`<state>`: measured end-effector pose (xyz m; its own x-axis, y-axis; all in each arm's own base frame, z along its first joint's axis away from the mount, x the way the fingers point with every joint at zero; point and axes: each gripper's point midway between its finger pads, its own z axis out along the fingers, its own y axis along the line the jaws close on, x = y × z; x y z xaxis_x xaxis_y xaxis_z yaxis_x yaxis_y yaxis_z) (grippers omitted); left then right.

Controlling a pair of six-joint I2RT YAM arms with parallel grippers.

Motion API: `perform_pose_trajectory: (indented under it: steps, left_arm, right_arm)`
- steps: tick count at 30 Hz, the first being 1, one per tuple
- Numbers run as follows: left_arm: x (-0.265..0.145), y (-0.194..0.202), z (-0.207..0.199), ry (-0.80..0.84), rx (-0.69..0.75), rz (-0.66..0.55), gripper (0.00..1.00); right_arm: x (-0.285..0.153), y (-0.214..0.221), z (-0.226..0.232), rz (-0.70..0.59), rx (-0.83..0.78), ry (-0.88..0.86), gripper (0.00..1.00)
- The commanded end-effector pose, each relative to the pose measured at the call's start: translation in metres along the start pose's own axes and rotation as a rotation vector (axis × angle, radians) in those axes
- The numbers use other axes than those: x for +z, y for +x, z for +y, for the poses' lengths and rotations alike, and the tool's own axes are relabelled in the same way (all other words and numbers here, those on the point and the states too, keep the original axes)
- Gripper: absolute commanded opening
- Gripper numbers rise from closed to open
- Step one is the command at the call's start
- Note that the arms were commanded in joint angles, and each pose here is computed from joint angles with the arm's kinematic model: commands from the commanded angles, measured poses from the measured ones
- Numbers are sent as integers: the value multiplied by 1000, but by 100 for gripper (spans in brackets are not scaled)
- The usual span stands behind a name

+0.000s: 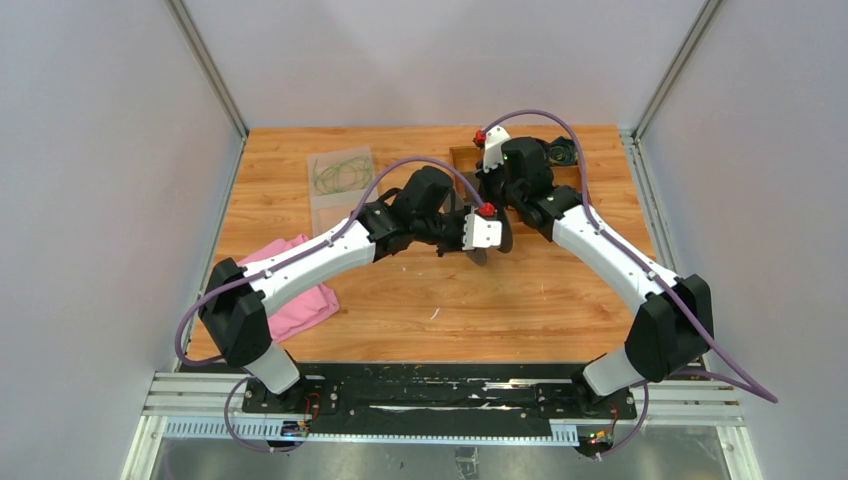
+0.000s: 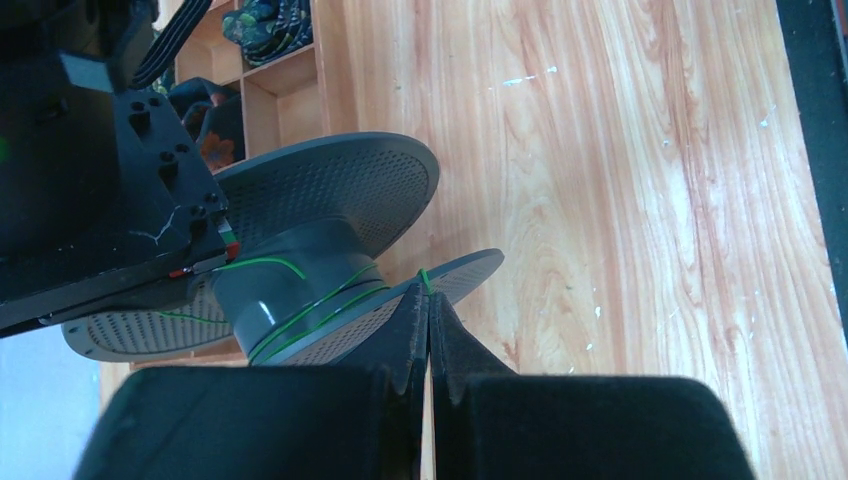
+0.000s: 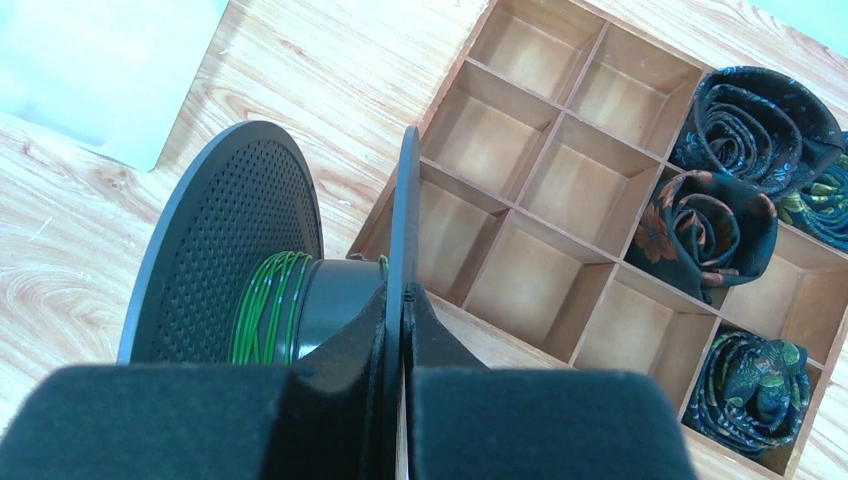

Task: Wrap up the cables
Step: Wrap the cable around the cable reel.

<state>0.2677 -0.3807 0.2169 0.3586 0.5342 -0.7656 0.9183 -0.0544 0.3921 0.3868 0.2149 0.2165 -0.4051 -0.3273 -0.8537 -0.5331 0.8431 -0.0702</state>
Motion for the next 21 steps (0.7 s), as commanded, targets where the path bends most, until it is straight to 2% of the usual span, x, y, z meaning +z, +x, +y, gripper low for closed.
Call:
perform_pose_trajectory:
  steps: [1, 6, 12, 21]
  left_arm:
    - [-21, -2, 32, -121, 115, 45, 0]
    - [-18, -3, 39, -214, -116, 14, 0]
    - [-18, 10, 38, -321, -260, -31, 0]
    - [-7, 17, 39, -372, -440, -71, 0]
  right_arm:
    - [4, 22, 21, 69, -3, -83, 1]
    - [2, 17, 15, 57, 74, -27, 1]
    - [-4, 5, 2, 38, 170, 36, 0]
    - [-6, -2, 3, 42, 230, 29, 1]
